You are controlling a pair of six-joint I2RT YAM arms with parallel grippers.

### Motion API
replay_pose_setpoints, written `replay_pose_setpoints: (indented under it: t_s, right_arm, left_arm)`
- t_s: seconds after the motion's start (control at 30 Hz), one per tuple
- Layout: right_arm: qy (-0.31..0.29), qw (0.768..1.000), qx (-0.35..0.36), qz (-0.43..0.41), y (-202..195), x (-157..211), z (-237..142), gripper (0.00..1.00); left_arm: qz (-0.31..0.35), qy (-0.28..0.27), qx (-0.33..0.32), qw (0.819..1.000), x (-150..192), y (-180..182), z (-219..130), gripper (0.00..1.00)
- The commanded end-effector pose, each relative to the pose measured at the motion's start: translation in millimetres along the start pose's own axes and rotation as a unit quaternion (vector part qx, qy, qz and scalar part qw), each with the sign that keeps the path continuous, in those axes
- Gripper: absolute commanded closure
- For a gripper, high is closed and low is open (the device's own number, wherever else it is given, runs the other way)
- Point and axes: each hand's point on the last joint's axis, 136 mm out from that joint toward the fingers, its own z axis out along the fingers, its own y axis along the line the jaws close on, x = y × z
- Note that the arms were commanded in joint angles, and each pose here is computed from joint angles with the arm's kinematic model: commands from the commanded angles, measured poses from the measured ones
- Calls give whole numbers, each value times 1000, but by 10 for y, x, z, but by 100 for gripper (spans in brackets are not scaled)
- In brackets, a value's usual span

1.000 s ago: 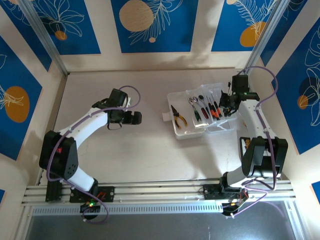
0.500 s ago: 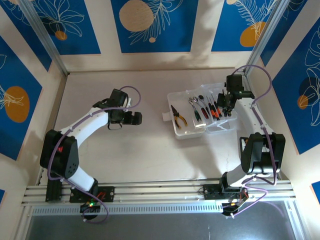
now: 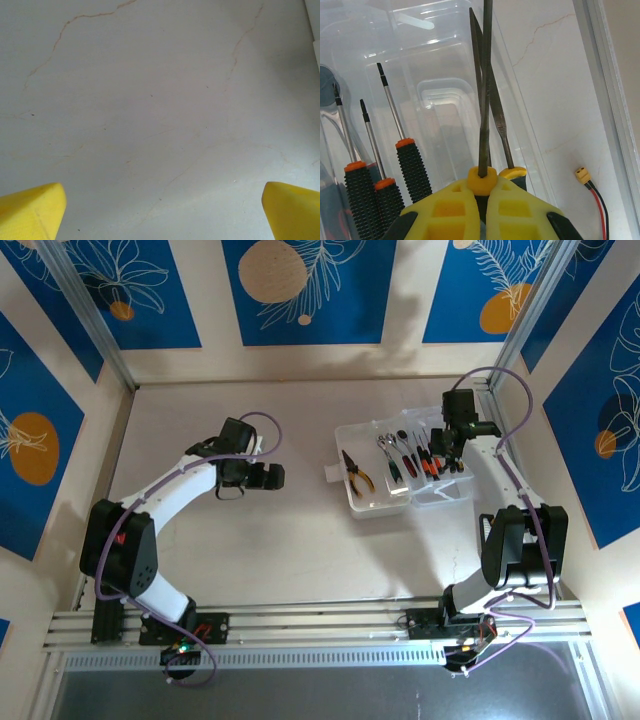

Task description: Pack the tool kit

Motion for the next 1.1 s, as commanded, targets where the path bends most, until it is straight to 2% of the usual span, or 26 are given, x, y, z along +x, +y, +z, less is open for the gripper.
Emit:
replay_pose_setpoints:
  t_s: [0.0,0.23,0.57,0.67,0.83,0.9,1.07]
  right_arm:
    - [2,1000,0,-10,22,-30,3,100]
    - [4,1000,-5,-6,36,-28,-14,88]
    - [-24,1000,-14,9,-2,-112,-289,55]
    - [-34,998,-33,35,-14,-113,-445,41]
    - [-43,986,-73,144,-124,73,-715,0]
    - [-40,978,-61,195,-273,222,-779,1]
    - [-33,944,-88,317,-470,614,-862,1]
  left_arm:
    - [7,-2,7,1000,9,4,-9,0]
    - [8,-3,7,1000,18,2,-14,0]
    - [9,0,8,1000,20,5,9,0]
    - [9,0,10,1000,4,-6,25,0]
    - [11,2,18,1000,-59,-53,87,0]
    - [13,2,22,1000,-89,-89,120,0]
    - [26,2,31,999,-189,-219,223,0]
